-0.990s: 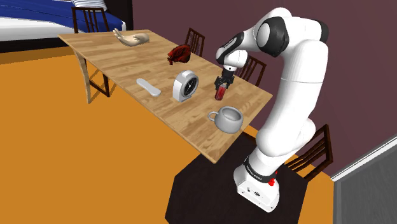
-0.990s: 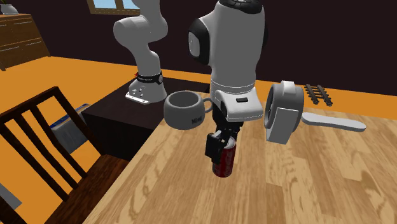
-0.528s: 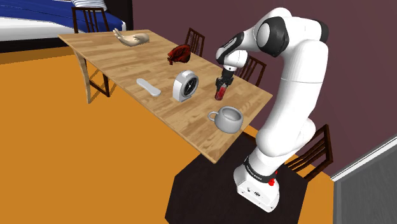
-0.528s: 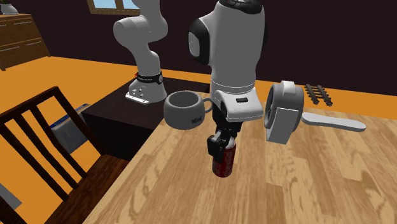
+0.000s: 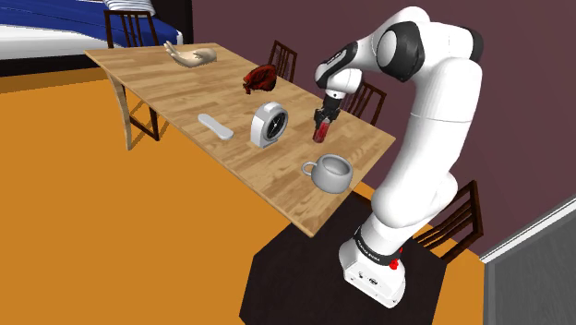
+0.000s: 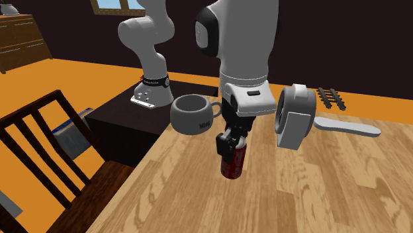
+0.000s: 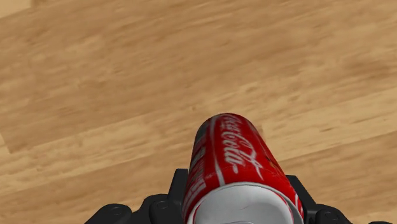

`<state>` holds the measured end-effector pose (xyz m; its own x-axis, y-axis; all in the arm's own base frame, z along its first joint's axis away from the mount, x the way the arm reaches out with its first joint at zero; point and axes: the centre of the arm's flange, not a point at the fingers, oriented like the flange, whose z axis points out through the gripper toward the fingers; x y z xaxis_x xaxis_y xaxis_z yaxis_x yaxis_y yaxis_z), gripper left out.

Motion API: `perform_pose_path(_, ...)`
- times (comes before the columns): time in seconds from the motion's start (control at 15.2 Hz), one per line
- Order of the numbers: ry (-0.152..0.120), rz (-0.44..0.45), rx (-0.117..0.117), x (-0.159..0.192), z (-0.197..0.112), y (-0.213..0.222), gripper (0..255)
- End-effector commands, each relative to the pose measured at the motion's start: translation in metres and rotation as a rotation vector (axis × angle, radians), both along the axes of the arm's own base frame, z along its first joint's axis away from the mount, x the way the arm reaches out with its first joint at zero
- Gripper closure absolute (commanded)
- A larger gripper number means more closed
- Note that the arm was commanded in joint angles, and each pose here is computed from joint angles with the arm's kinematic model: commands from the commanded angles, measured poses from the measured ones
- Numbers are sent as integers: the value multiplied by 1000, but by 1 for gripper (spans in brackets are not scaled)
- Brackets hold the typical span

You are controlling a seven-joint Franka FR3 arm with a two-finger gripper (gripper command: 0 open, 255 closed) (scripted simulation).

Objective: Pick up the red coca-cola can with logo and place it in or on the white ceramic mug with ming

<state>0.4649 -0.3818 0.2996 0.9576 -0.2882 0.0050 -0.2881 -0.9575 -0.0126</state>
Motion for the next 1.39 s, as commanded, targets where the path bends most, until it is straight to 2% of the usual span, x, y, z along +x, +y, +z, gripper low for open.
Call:
perform_pose_path(0.0,0,0,0,0,11,-1,255)
perform_pose_path(1.32,0,0,0,0,117,-1,255)
